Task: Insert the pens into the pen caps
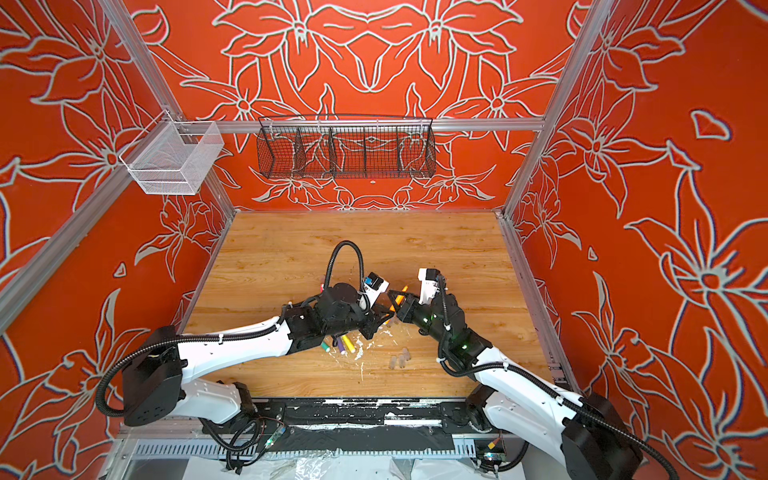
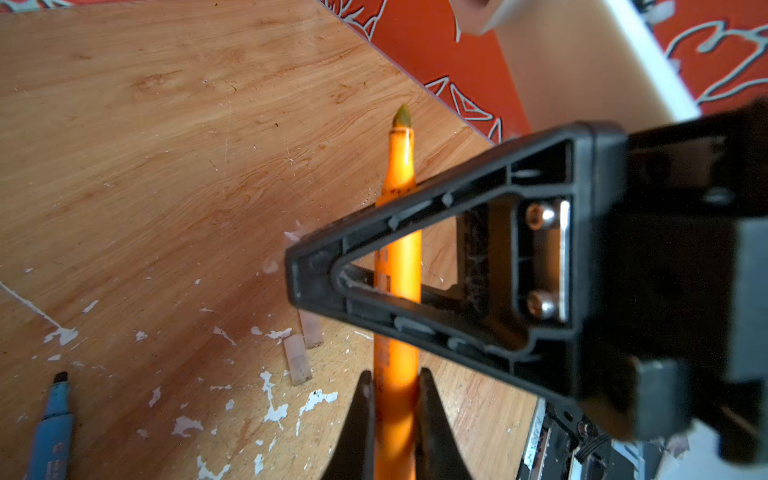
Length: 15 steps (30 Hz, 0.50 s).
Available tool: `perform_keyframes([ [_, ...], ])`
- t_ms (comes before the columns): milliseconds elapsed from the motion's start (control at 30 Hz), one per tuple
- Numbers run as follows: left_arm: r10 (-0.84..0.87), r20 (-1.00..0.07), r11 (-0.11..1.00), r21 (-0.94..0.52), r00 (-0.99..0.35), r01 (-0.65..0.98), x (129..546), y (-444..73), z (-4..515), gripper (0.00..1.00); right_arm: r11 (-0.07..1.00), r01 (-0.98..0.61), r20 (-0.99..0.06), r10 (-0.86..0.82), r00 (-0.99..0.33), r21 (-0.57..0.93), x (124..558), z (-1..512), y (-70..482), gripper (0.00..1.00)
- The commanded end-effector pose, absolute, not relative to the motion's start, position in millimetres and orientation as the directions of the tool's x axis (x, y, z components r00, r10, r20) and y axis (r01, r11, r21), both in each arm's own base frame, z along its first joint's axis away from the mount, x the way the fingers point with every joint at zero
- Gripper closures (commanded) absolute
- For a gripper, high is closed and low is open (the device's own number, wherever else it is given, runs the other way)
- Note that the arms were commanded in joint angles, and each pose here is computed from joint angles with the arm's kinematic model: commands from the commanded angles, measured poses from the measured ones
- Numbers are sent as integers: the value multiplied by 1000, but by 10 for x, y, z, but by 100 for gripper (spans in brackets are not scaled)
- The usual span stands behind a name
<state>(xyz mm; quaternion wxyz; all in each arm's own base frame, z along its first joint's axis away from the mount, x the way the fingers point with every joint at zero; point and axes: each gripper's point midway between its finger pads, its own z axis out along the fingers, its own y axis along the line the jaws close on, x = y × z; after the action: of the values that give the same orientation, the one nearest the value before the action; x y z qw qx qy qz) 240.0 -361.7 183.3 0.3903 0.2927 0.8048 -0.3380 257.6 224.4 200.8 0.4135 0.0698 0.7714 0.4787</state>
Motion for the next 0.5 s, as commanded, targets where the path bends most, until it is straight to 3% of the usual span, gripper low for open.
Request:
perform_keyframes([
  [0,180,-858,584,-300,-481,754,2380,-3603,1952,73,474,-335,-569,539,-621,814,2535,2319,2320,100],
  [300,168,-862,588,-302,-479,750,2402,-3612,1931,63,413,-385,-562,528,-637,825,2386,2469,2532,100],
  [367,162,-866,589,-300,-474,751,2409,-3613,1927,63,408,-392,-563,522,-641,825,2355,2480,2577,100],
  [467,154,-869,591,-301,-470,749,2419,-3612,1927,73,408,-394,-565,520,-641,823,2341,2482,2607,100],
])
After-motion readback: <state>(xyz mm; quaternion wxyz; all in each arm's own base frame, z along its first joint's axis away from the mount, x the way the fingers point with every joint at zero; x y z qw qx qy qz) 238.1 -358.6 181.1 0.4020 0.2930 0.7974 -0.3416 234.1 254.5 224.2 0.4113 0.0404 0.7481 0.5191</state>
